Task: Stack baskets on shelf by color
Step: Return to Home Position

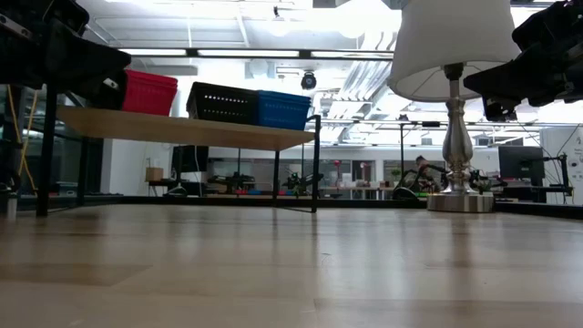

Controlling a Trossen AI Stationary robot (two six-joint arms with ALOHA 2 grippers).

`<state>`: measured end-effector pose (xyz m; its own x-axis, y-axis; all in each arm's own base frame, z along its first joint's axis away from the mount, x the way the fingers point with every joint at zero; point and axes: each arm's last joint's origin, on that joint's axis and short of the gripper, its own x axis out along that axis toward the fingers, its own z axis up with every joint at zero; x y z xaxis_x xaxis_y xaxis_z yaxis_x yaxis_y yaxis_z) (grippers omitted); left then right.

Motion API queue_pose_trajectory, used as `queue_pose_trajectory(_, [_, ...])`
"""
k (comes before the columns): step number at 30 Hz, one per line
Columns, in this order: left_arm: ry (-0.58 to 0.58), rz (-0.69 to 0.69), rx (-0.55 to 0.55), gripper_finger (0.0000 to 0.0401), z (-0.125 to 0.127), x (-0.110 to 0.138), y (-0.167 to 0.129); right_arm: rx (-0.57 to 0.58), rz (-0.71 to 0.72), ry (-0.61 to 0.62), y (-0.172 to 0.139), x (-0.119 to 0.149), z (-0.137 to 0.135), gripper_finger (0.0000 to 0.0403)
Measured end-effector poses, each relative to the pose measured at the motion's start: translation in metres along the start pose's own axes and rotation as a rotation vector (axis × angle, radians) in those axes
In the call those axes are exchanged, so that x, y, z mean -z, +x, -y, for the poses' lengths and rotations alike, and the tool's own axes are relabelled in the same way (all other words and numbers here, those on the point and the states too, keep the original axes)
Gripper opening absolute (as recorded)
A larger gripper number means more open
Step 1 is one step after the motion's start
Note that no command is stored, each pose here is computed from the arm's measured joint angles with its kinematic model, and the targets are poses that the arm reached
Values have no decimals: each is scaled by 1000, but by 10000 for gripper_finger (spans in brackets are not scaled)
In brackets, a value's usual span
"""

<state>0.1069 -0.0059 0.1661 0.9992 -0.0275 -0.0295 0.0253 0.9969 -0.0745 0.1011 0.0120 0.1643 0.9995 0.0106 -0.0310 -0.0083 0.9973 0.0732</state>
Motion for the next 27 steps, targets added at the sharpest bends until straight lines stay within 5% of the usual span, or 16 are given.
queue_pose_trajectory(15, [-8, 179, 14, 1, 1, -15, -12, 1, 0, 0, 0, 0, 0, 0])
queue_pose_trajectory(27, [84, 52, 33, 1, 1, -2, -10, 3, 0, 0, 0, 0, 0, 0])
